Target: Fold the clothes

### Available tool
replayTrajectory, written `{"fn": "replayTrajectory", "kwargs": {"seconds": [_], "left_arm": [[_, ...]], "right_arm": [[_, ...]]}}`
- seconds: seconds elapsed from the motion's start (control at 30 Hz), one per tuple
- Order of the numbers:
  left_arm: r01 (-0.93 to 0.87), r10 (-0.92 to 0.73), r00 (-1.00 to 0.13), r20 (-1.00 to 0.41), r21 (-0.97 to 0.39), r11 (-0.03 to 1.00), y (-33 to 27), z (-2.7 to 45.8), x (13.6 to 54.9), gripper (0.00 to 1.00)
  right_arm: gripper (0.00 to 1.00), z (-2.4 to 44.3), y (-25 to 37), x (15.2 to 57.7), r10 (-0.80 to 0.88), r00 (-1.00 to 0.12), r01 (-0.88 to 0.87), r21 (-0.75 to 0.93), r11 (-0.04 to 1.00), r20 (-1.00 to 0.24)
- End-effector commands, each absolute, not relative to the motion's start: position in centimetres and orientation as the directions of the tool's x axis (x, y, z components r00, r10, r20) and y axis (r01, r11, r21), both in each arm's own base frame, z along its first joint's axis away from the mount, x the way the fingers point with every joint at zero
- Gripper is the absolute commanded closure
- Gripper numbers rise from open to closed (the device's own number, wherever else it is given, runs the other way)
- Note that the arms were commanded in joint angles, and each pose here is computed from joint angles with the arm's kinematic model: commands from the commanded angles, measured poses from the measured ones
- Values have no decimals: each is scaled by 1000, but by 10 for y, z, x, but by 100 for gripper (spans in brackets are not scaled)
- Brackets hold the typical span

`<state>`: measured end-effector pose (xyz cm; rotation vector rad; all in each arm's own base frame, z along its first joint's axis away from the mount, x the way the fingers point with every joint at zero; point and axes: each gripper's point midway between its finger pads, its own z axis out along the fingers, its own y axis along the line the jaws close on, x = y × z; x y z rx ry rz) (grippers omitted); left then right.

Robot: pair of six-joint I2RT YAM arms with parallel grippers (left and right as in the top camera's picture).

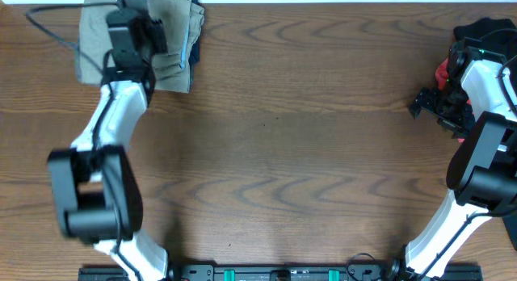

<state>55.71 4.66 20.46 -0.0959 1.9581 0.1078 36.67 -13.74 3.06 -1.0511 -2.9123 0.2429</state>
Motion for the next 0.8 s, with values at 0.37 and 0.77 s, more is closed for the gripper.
{"fn": "replayTrajectory", "kwargs": {"seconds": [0.37,0.77], "left_arm": [[-127,-257,-558,-789,-225,966,15,269,432,2],[-50,-262,-732,-629,-333,942,-25,288,291,2]], "right_arm": [[1,34,-141,370,638,-770,634,-162,756,-36],[1,34,-142,370,638,-769,635,-162,756,-36]]}}
